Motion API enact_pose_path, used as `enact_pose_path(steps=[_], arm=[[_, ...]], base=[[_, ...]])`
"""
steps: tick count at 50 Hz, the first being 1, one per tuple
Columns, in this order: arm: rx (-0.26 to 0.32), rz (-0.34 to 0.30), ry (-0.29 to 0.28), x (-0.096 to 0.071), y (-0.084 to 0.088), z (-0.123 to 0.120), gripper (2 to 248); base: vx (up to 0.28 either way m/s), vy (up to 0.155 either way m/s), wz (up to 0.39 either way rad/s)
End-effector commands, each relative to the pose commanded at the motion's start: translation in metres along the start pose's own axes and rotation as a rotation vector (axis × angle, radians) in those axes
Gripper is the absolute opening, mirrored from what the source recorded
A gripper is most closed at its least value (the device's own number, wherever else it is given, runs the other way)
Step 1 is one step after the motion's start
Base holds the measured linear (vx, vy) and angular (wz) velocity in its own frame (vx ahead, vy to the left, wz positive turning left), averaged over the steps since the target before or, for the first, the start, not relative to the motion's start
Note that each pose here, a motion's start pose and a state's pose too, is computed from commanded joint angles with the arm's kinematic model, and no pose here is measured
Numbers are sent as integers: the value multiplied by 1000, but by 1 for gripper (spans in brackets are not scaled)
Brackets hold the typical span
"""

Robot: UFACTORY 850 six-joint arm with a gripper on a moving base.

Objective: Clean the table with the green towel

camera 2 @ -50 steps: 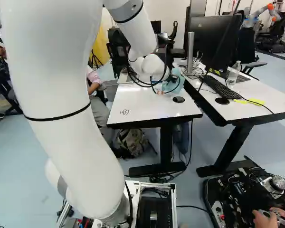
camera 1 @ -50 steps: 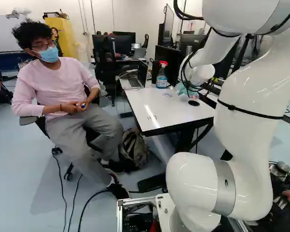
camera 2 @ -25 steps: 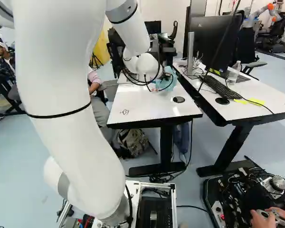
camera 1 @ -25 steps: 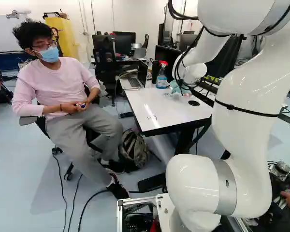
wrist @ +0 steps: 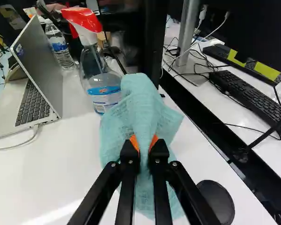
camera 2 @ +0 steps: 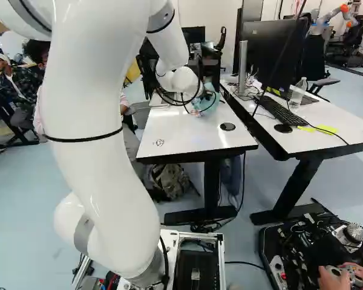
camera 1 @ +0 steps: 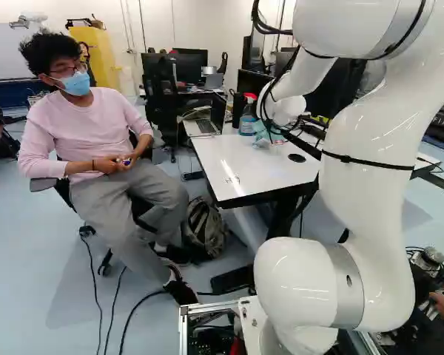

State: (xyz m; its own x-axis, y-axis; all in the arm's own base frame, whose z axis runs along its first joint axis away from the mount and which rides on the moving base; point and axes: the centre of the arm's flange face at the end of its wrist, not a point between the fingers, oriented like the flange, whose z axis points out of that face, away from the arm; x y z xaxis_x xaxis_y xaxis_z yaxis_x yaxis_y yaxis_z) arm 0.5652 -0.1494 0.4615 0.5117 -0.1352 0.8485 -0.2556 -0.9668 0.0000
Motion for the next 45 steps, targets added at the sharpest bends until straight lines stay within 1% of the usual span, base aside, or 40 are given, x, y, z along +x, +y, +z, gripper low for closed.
enact_pose_path(steps=[10, 22, 35, 45], arm=[[3, -2, -19, 2, -2, 7, 39], [7, -4, -24, 3, -5, 20, 39], [10, -7, -41, -3, -7, 41, 39], [11, -7, -59, -11, -8, 51, 39]], base=[[0, 0, 0], [0, 0, 0], [0, 0, 0], [0, 0, 0]])
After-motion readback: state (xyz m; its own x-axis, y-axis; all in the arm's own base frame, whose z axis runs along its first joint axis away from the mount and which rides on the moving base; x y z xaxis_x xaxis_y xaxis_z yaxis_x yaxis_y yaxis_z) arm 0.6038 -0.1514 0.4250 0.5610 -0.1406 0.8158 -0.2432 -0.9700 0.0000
